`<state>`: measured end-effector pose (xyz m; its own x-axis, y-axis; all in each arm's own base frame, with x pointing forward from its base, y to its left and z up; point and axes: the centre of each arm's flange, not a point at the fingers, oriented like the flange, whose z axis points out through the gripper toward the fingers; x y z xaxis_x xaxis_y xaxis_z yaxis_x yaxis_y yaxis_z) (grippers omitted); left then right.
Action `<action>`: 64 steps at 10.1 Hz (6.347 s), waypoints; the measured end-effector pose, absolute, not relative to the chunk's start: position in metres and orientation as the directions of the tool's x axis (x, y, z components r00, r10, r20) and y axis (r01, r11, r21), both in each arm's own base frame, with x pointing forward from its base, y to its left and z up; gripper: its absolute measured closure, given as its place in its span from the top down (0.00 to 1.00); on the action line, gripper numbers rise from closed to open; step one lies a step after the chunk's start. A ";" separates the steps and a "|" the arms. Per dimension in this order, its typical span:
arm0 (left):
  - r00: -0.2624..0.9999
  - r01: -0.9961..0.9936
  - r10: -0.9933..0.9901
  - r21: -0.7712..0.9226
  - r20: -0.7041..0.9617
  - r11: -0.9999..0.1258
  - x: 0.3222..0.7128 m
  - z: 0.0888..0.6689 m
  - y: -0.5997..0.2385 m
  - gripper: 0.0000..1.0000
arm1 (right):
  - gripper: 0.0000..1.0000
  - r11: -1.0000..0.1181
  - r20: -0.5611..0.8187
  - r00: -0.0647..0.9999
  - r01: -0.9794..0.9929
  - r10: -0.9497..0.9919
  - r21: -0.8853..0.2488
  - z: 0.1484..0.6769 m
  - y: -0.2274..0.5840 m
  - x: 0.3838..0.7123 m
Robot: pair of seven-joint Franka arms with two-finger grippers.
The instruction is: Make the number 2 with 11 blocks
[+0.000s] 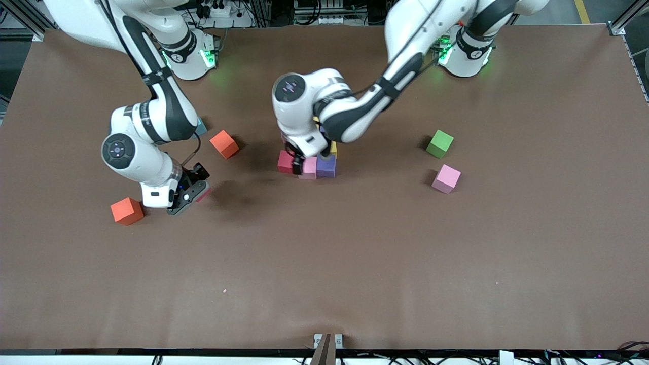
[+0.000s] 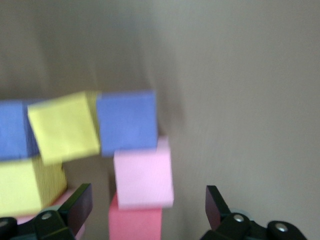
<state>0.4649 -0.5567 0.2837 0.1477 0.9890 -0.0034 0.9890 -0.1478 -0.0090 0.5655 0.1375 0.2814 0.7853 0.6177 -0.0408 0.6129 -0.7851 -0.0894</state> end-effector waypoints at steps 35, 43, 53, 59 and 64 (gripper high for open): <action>0.698 0.713 0.716 -0.108 0.021 -0.693 0.613 0.339 -0.077 1.00 | 1.00 -0.987 -0.027 0.987 -0.157 -0.155 -0.045 0.258 0.391 0.515; 0.692 0.720 0.721 -0.096 0.031 -0.687 0.619 0.348 -0.071 1.00 | 1.00 -0.986 -0.075 0.983 0.169 0.169 -0.005 0.316 0.267 0.535; 0.733 0.678 0.679 -0.108 0.025 -0.727 0.615 0.345 -0.092 1.00 | 1.00 -0.733 -0.068 0.732 0.680 0.678 0.002 0.284 -0.032 0.596; 0.728 0.683 0.685 -0.110 0.017 -0.722 0.617 0.340 -0.087 1.00 | 1.00 -0.783 -0.059 0.780 0.621 0.623 -0.047 0.223 -0.127 0.634; 0.732 0.678 0.681 -0.108 0.009 -0.727 0.620 0.335 -0.090 1.00 | 0.89 -0.793 -0.045 0.793 0.604 0.608 -0.081 0.214 -0.136 0.630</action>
<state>0.6196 -0.0899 0.3353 0.7321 0.6811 0.0085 0.6779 -0.7272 -0.1079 0.6302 -0.1360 0.2143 0.7926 0.6081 -0.0449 0.6038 -0.7930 -0.0806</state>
